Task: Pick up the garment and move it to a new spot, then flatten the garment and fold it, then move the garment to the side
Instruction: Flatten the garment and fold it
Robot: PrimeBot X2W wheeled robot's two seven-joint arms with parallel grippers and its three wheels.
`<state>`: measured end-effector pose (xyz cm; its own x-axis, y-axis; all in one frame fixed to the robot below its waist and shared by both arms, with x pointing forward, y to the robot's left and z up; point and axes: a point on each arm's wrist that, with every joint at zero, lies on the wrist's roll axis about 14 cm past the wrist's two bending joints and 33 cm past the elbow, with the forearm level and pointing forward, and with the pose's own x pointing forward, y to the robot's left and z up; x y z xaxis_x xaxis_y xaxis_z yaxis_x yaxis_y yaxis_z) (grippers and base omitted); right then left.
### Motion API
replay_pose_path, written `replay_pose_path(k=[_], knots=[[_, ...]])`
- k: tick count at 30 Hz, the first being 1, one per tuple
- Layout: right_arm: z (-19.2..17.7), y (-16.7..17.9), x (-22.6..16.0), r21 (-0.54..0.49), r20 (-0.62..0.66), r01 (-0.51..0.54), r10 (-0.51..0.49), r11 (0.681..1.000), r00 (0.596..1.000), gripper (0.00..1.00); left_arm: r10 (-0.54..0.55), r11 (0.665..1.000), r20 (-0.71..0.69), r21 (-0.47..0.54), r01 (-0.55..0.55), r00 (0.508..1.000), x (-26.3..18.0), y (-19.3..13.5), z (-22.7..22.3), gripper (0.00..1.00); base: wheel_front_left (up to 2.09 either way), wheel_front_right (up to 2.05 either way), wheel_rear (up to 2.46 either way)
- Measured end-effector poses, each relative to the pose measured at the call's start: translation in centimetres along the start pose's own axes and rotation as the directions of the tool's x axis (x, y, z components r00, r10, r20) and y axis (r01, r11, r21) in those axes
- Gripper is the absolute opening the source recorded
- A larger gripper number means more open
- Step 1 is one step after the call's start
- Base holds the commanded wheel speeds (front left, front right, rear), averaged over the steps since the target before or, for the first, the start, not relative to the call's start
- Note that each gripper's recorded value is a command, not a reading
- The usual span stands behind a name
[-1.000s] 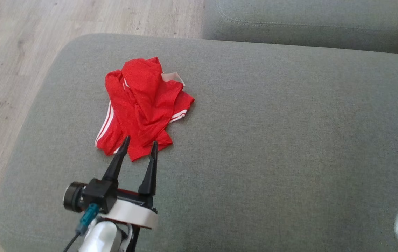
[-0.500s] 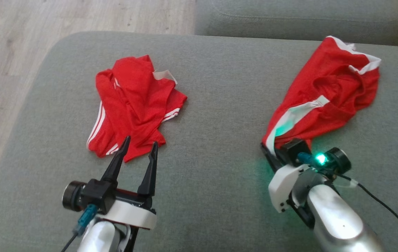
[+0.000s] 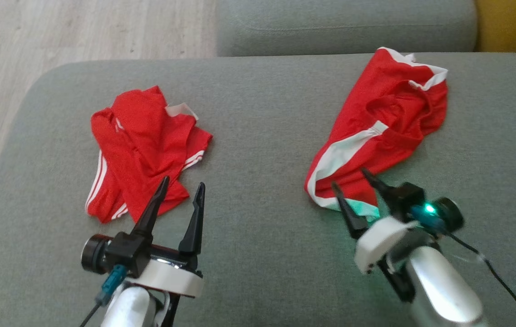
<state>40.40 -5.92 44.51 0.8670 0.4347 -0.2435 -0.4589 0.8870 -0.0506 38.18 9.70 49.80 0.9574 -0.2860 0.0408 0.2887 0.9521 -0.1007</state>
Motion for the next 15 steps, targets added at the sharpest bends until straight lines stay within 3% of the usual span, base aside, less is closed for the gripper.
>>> replay_pose_path(k=[4, 8, 11, 15], knots=[[0.2, -3.7, -2.5, 0.082, 0.054, 0.141, -0.146, 0.987, 0.988, 1.00, -0.026, 1.000, 0.007, 0.005, 0.026, 1.000, 0.3, -0.8, 0.2, 1.00, 0.00, 0.00, 0.00], [-1.9, -7.0, -5.8, 0.194, 0.039, 0.278, -0.290, 0.941, 0.956, 1.00, -0.044, 0.999, 0.003, -0.002, 0.044, 0.999, 0.2, -1.4, 0.0, 1.00, 0.00, 0.00, 0.00], [-4.1, -6.8, -7.2, 0.263, -0.003, 0.307, -0.317, 0.915, 0.948, 1.00, -0.045, 0.999, -0.012, -0.005, 0.045, 0.999, 0.1, -1.6, -0.5, 1.00, 0.00, 0.00, 0.00], [-3.4, -7.4, -6.5, 0.246, 0.017, 0.315, -0.329, 0.917, 0.944, 1.00, -0.045, 0.999, -0.023, -0.006, 0.045, 0.999, 0.1, -1.4, -0.9, 1.00, 0.00, 0.00, 0.00]])
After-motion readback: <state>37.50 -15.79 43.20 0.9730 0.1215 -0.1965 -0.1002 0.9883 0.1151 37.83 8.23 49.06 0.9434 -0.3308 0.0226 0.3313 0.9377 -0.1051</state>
